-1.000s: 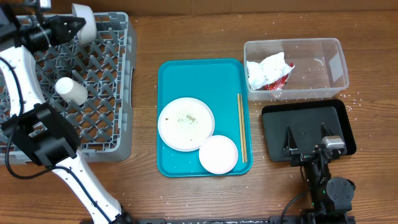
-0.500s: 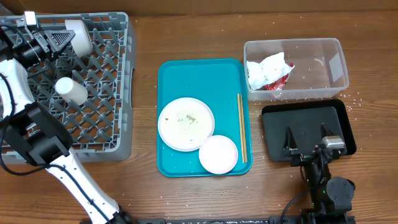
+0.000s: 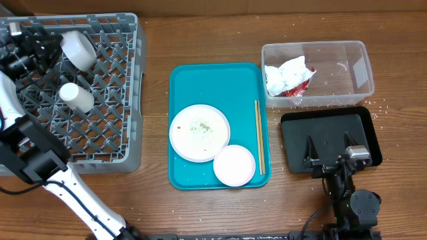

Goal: Sort waste into correct bins and load items into the dishwasher

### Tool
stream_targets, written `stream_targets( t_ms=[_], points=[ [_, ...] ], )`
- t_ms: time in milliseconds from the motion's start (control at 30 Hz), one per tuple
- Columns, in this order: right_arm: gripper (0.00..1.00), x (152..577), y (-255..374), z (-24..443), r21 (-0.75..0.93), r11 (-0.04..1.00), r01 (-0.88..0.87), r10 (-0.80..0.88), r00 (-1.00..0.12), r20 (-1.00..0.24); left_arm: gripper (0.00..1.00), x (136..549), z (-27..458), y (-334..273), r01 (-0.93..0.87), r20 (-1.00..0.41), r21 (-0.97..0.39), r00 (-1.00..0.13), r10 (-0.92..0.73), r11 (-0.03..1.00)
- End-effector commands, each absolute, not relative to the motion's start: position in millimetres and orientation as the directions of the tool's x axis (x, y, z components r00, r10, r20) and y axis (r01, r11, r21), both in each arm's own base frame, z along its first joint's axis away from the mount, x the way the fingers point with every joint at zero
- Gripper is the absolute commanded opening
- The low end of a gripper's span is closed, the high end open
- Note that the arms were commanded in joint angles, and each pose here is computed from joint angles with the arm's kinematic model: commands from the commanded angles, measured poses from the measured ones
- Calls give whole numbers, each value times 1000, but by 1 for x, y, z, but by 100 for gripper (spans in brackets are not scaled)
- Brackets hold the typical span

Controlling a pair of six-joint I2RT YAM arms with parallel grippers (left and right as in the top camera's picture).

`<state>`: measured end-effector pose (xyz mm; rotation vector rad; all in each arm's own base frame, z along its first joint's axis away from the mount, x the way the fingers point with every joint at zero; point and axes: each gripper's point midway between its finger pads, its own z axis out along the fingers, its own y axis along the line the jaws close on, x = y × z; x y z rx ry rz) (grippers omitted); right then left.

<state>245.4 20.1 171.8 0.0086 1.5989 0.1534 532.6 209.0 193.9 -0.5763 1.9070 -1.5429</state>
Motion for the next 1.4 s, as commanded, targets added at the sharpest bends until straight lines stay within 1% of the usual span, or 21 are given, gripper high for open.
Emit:
stream_targets(
  t_ms=[0, 133, 233, 300, 333, 367, 533, 600, 733, 767, 833, 867, 900, 933, 967, 1033, 1067, 1133, 1233, 1300, 1367],
  points=[
    [100, 246, 21, 170, 100, 991, -91, 97, -33, -995, 63, 527, 196, 222, 23, -158, -979, -704, -692, 200],
    [100, 246, 21, 170, 100, 991, -91, 97, -33, -995, 64, 525, 196, 230, 4, -142, -981, -692, -708, 193],
    [100, 246, 21, 170, 100, 991, -91, 97, -33, -995, 75, 525, 199, 237, -6, -148, -979, -677, -721, 206],
    [100, 246, 21, 170, 100, 991, -91, 97, -33, -995, 78, 524, 203, 243, -9, -151, -978, -666, -730, 210],
    [100, 246, 21, 170, 100, 991, -91, 97, -33, -995, 81, 523, 206, 246, -12, -153, -977, -659, -736, 213],
    [100, 246, 21, 170, 100, 991, -91, 97, -33, -995, 86, 523, 214, 255, -14, -169, -973, -641, -749, 231],
    [100, 246, 21, 170, 100, 991, -91, 97, -33, -995, 100, 522, 240, 279, -2, -261, -947, -577, -774, 322],
    [100, 246, 21, 170, 100, 991, -91, 97, -33, -995, 100, 520, 255, 293, -28, -304, -927, -528, -793, 375],
    [100, 246, 21, 170, 100, 991, -91, 97, -33, -995, 100, 516, 269, 309, -81, -348, -898, -469, -812, 432],
    [100, 246, 21, 170, 100, 991, -91, 97, -33, -995, 98, 516, 274, 310, -78, -368, -889, -462, -807, 450],
    [100, 246, 21, 170, 100, 991, -91, 97, -33, -995, 92, 514, 279, 311, -83, -394, -874, -454, -799, 479],
    [100, 246, 21, 170, 100, 991, -91, 97, -33, -995, 83, 513, 283, 310, -76, -414, -864, -454, -789, 497],
    [100, 246, 21, 170, 100, 991, -91, 97, -33, -995, 71, 512, 286, 306, -64, -435, -853, -462, -773, 518],
    [100, 246, 21, 170, 100, 991, -91, 97, -33, -995, 61, 512, 288, 300, -57, -453, -840, -473, -756, 539],
    [100, 246, 21, 170, 100, 991, -91, 97, -33, -995, 44, 512, 288, 294, -45, -471, -827, -488, -735, 560],
    [100, 246, 21, 170, 100, 991, -91, 97, -33, -995, 17, 513, 277, 277, -65, -483, -796, -531, -696, 602],
    [100, 246, 21, 170, 100, 991, -91, 97, -33, -995, 6, 513, 265, 270, -108, -473, -774, -556, -683, 624],
    [100, 246, 21, 170, 100, 991, -91, 97, -33, -995, 4, 512, 237, 259, -222, -442, -706, -604, -663, 673],
    [100, 246, 21, 170, 100, 991, -91, 97, -33, -995, 4, 507, 198, 248, -389, -405, -518, -673, -619, 762],
    [100, 246, 21, 170, 100, 991, -91, 97, -33, -995, 4, 506, 183, 241, -439, -403, -380, -714, -573, 814],
    [100, 246, 21, 170, 100, 991, -91, 97, -33, -995, 4, 510, 178, 232, -439, -416, -284, -745, -522, 852]
  ],
)
